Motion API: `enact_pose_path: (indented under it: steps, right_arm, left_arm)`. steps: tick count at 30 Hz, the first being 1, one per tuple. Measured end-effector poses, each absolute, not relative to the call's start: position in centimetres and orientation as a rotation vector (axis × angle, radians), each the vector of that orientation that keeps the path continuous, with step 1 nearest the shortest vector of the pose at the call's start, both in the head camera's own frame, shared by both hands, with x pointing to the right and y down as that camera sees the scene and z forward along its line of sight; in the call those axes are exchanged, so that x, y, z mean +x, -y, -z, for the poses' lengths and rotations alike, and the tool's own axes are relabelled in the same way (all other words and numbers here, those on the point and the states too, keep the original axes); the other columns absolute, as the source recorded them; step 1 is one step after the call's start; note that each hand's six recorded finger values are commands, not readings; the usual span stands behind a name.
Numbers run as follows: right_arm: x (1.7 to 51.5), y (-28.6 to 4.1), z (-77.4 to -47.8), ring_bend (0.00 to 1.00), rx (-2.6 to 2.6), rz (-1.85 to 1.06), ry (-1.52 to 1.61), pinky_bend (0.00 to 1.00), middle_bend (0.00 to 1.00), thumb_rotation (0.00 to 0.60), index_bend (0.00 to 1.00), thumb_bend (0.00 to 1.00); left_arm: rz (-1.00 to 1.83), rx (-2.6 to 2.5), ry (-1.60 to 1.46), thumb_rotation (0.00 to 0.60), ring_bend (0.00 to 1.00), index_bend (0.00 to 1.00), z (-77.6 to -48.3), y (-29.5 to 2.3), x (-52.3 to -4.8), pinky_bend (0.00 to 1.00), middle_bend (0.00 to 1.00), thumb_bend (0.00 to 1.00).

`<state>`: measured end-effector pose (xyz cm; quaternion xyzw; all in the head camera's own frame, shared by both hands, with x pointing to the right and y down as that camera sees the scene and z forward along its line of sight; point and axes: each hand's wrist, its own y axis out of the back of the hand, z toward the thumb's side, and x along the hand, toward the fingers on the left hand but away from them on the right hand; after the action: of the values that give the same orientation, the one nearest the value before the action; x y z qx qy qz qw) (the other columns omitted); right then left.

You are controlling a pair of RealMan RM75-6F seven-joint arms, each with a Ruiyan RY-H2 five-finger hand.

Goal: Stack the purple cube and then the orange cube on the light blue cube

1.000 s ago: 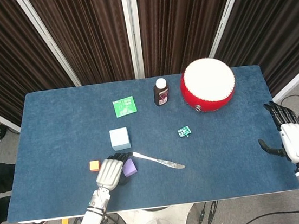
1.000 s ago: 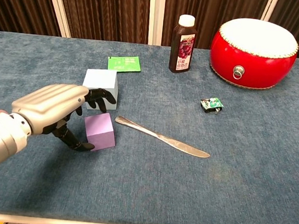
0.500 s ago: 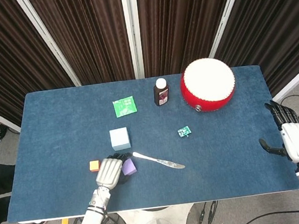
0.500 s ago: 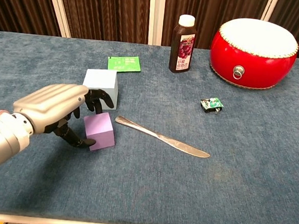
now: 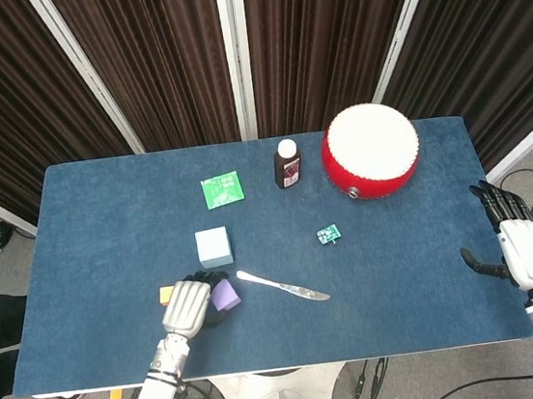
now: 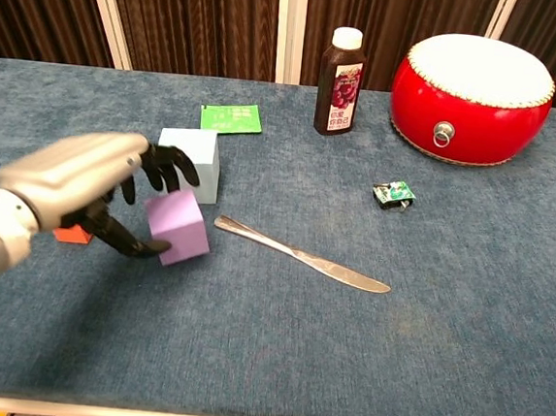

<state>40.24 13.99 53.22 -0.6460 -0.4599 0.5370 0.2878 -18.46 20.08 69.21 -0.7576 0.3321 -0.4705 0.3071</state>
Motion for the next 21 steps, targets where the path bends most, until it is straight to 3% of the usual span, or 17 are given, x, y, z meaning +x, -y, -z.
enact_pose_path:
  steps: [10,21]
  right_arm:
    - [39.8,-14.2,-53.5,0.0,-1.72,-1.437,1.2,0.0,0.0,0.6,0.0,0.22]
    - [39.4,-14.3,-54.1,0.0,-1.713,-1.449,1.173,0.0,0.0,0.6,0.0,0.22]
  left_arm:
    - [1.151,-1.967,-0.766,0.6,0.37,0.37,-65.3,-16.2,-20.8,0.46,0.57,0.32]
    - [1.0,-2.083,-0.674,0.6,0.37,0.38,-64.7,-12.0,-20.9,0.46,0.57,0.32]
